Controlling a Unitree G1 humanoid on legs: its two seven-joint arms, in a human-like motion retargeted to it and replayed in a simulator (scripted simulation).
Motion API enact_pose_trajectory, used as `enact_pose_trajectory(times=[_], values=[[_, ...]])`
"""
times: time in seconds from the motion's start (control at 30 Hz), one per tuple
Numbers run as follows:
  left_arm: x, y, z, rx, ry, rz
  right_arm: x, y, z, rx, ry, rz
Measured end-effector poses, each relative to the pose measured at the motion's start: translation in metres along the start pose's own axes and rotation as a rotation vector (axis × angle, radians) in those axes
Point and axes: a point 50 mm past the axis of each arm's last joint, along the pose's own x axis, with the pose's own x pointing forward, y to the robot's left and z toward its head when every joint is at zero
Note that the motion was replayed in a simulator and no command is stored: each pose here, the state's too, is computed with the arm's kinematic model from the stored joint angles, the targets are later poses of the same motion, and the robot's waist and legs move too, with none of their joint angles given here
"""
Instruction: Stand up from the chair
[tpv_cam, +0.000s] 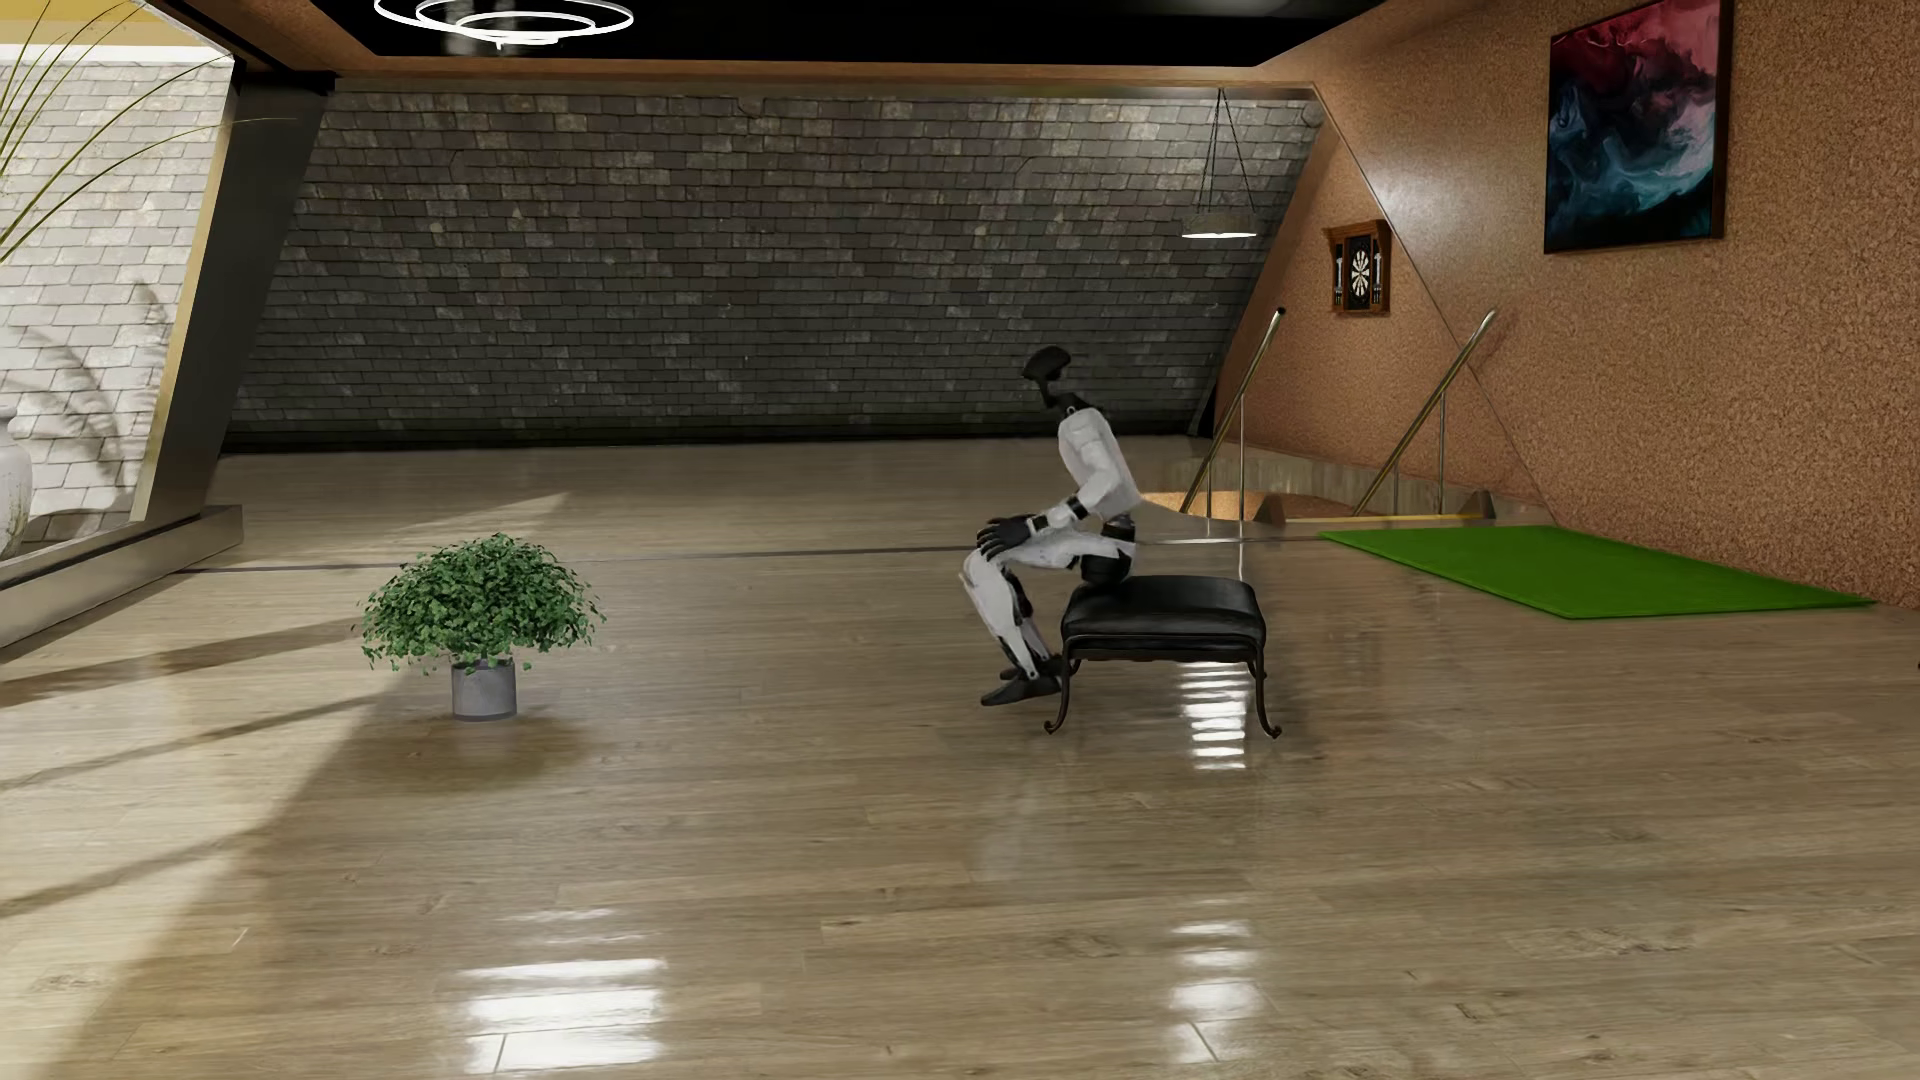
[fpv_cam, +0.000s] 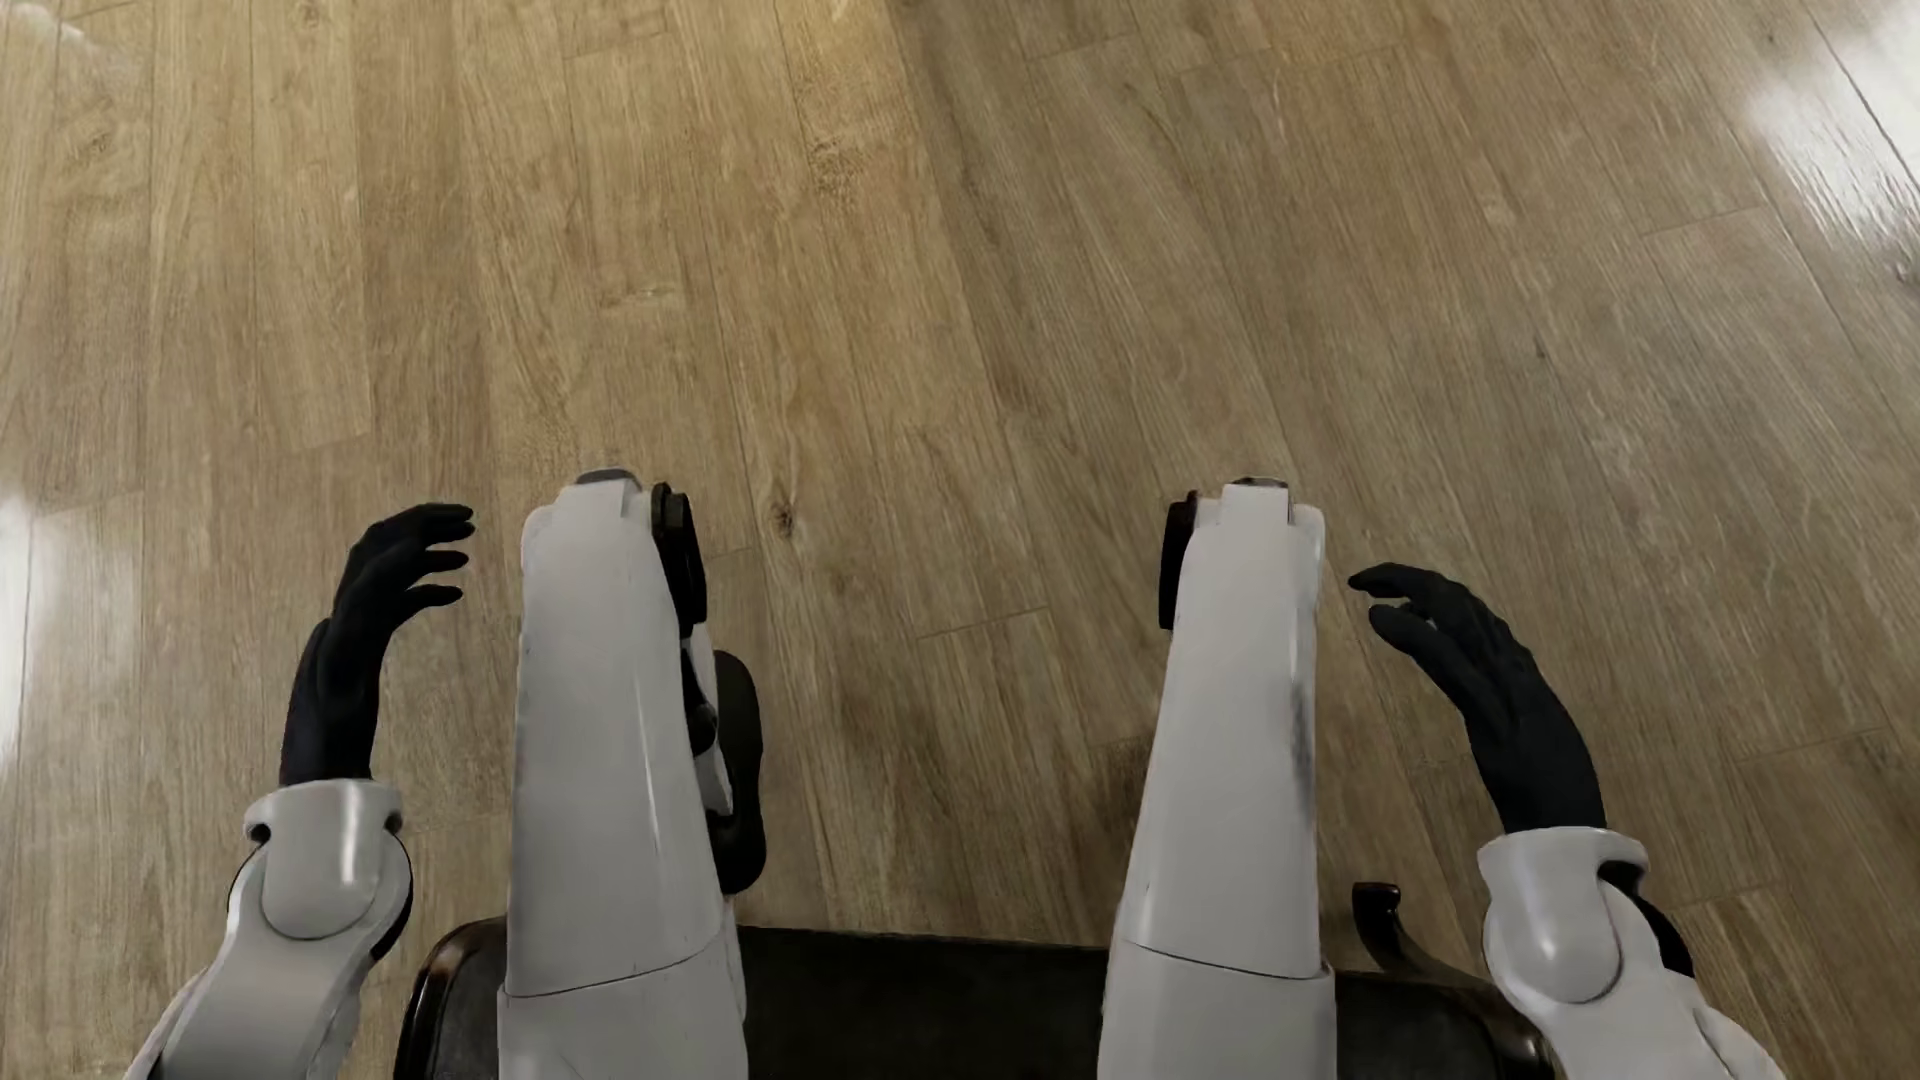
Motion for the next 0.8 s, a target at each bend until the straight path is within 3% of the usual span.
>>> enact_pose_trajectory(times=[0.03, 0.1, 0.2, 0.23, 0.4, 0.5, 0.63, 0.73, 0.8], values=[[0.011, 0.008, 0.04, -0.004, -0.207, 0.048, 0.011, -0.011, 0.029, -0.026, -0.169, -0.079], [0.021, 0.009, 0.11, 0.081, -0.564, -0.078, 0.033, -0.016, 0.093, -0.1, -0.534, -0.04], [0.02, -0.017, 0.184, 0.311, -0.911, -0.506, 0.047, 0.006, 0.18, -0.295, -0.999, 0.273], [0.017, -0.027, 0.2, 0.325, -1.001, -0.582, 0.044, 0.015, 0.202, -0.394, -1.13, 0.398], [0.008, -0.061, 0.26, 0.39, -1.296, -0.763, 0.034, 0.023, 0.248, -0.488, -1.426, 0.473], [0.021, -0.075, 0.251, 0.397, -1.25, -0.744, 0.05, 0.032, 0.244, -0.485, -1.373, 0.423], [0.062, -0.109, 0.193, 0.523, -0.962, -0.773, 0.09, 0.071, 0.203, -0.531, -1.098, 0.468], [0.08, -0.148, 0.12, 0.635, -0.618, -0.914, 0.11, 0.122, 0.153, -0.562, -0.784, 0.655], [0.068, -0.175, 0.062, 0.692, -0.366, -1.04, 0.097, 0.159, 0.114, -0.573, -0.587, 0.848]])
